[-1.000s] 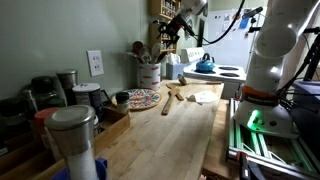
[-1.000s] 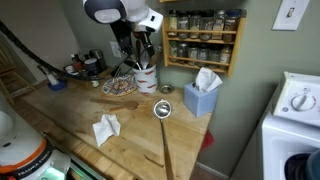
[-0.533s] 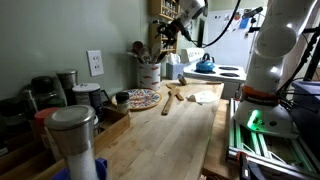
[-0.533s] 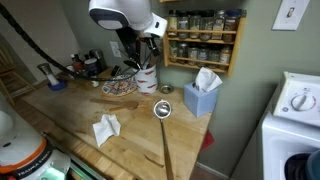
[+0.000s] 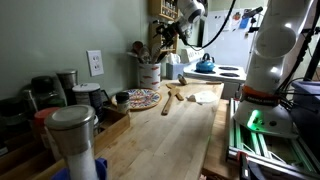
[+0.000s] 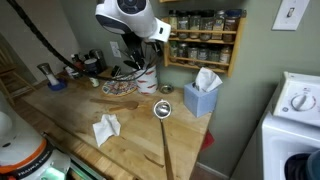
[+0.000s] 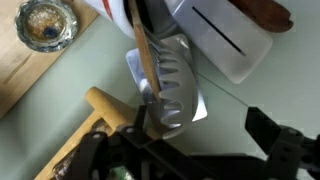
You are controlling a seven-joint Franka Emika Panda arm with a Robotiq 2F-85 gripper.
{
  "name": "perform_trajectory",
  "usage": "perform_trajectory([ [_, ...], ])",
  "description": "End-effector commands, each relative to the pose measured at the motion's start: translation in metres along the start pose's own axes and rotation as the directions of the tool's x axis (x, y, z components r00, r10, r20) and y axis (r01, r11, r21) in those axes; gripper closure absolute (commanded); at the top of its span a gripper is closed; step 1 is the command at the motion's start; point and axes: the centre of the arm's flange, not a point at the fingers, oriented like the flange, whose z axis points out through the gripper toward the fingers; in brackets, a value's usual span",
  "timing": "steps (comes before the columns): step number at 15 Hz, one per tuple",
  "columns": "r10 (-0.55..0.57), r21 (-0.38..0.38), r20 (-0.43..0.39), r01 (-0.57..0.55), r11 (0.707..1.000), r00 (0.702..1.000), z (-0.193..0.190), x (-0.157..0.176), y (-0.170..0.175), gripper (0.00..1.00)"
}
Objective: Pick up the white serving spoon from the utensil holder and put it on the table to the right of the silver serving spoon
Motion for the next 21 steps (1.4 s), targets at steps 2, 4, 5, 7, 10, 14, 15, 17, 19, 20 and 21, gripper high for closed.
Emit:
perform_trajectory([
  [2,-0.002,0.056,-0.036,0.004,0.998,0.999,0.006,0.002,0.012,0.00],
  [4,-0.005,0.079,-0.041,0.008,0.997,0.999,0.001,0.002,0.014,0.00],
  [5,-0.003,0.094,-0.039,0.007,0.996,0.999,-0.002,0.002,0.015,0.00],
  [7,-0.006,0.128,-0.009,0.007,0.992,1.000,-0.004,0.001,0.017,0.00],
  [10,-0.002,0.179,0.054,-0.008,0.984,0.999,-0.001,-0.001,0.020,0.00],
  [14,0.009,0.212,0.043,-0.017,0.977,0.999,-0.003,-0.001,0.021,0.00],
  [15,0.011,0.221,0.036,-0.018,0.975,0.999,-0.005,-0.001,0.021,0.00],
  [17,0.016,0.249,0.024,-0.022,0.968,1.000,-0.007,0.000,0.021,0.00],
  [19,0.022,0.290,0.021,-0.027,0.957,1.000,-0.010,0.001,0.022,0.00],
  [20,0.025,0.306,0.019,-0.030,0.952,1.000,-0.011,0.001,0.022,0.00],
  [21,0.027,0.325,0.019,-0.032,0.945,0.999,-0.012,0.001,0.023,0.00],
])
